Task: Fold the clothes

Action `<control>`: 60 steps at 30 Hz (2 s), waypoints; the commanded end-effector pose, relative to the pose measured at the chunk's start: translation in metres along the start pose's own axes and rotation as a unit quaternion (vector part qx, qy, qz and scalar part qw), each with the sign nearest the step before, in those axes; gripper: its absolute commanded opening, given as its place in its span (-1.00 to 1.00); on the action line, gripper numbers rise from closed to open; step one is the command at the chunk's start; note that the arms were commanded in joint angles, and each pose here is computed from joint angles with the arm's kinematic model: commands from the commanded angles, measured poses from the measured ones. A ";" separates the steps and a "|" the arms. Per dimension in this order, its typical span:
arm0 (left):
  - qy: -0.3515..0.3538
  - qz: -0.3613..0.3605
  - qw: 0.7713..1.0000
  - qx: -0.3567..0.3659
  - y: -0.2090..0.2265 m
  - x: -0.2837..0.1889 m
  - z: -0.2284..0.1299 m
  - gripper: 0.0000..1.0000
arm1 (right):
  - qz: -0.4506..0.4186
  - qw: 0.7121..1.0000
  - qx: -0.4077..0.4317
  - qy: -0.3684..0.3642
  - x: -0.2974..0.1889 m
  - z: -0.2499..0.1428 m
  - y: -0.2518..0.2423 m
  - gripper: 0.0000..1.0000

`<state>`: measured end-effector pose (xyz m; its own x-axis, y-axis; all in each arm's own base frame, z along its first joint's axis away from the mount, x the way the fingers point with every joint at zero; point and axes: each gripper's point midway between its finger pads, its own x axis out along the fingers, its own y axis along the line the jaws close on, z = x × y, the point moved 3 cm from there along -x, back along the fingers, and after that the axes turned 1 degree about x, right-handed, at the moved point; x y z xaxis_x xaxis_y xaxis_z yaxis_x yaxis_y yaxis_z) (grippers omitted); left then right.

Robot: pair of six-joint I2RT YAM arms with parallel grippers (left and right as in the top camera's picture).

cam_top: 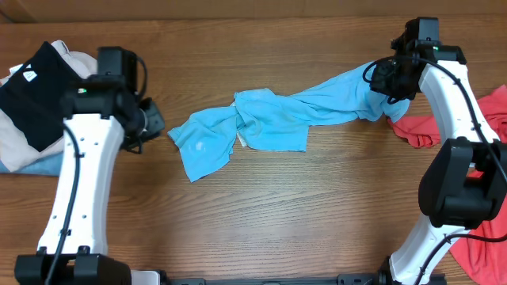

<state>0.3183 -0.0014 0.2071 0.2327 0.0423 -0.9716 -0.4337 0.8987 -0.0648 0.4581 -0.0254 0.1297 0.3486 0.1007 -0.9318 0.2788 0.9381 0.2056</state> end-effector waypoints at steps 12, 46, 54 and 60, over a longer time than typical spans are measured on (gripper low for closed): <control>0.086 0.071 0.993 0.044 -0.006 0.108 -0.041 0.12 | -0.006 1.000 0.001 0.006 -0.012 -0.004 0.000 -0.15; 0.001 -0.086 0.989 0.123 -0.070 0.071 0.008 -0.92 | -0.010 1.000 0.001 0.023 -0.012 -0.012 -0.002 -0.15; -0.189 -0.171 0.956 0.146 -0.074 -0.096 0.033 -0.92 | -0.020 0.998 0.007 0.065 -0.014 -0.030 -0.006 -0.15; -0.282 -0.208 0.926 0.141 -0.066 -0.167 0.032 -0.92 | 0.038 0.992 -0.031 0.120 -0.018 -0.053 0.012 -0.16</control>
<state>0.3423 -0.0526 0.3607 0.7437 -0.1723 -0.6459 -0.0148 0.9617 -0.2737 0.4081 -0.0166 0.1185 0.1184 0.1496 -0.9816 0.2971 0.9380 0.1788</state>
